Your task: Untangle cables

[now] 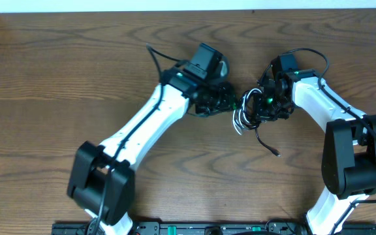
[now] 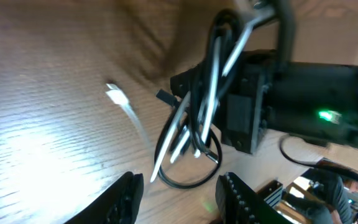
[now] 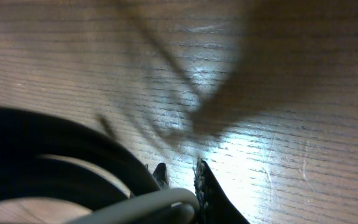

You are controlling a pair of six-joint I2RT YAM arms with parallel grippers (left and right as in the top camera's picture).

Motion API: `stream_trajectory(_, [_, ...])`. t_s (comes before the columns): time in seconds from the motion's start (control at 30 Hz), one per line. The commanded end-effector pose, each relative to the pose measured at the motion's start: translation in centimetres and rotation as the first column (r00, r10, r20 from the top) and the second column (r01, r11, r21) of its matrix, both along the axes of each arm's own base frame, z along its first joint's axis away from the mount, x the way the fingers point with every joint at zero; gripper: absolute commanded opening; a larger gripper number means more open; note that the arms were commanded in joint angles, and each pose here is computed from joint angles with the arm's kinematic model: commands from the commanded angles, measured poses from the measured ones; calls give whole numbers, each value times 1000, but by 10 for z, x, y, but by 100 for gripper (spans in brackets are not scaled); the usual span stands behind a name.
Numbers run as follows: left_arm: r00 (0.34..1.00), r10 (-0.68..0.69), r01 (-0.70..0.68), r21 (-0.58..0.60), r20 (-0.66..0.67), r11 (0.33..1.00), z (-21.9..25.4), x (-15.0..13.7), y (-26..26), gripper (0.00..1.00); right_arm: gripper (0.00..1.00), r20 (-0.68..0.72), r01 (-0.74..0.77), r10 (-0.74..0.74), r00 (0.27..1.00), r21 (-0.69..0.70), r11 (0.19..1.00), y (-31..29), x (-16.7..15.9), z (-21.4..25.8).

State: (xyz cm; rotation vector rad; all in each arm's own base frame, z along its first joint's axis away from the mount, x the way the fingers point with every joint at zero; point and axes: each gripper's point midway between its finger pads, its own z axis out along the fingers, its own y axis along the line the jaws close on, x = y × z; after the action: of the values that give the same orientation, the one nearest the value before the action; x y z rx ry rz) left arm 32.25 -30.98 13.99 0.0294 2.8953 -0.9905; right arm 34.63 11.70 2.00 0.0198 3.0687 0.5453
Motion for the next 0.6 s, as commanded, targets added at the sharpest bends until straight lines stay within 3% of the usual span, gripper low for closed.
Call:
stream_trajectory(0.0, [997,50,-49,11,-52,999,-16,2,-12,43,2,6,-6,6,1000,10,1000,0,0,3])
stream_trajectory(0.33, [997,75,-74,64,-10,995,-33,14,-11,42,2,2,-6,6,1000,9,1000,0,-1,3])
stream_trajectory(0.4, [997,76,-73,80,-32,994,-44,14,-11,32,3,2,-6,6,1000,9,1000,0,-1,3])
stream_trajectory(0.57, [994,76,-67,115,-77,991,-67,10,-11,22,3,-1,-6,6,1000,8,1000,0,-2,2])
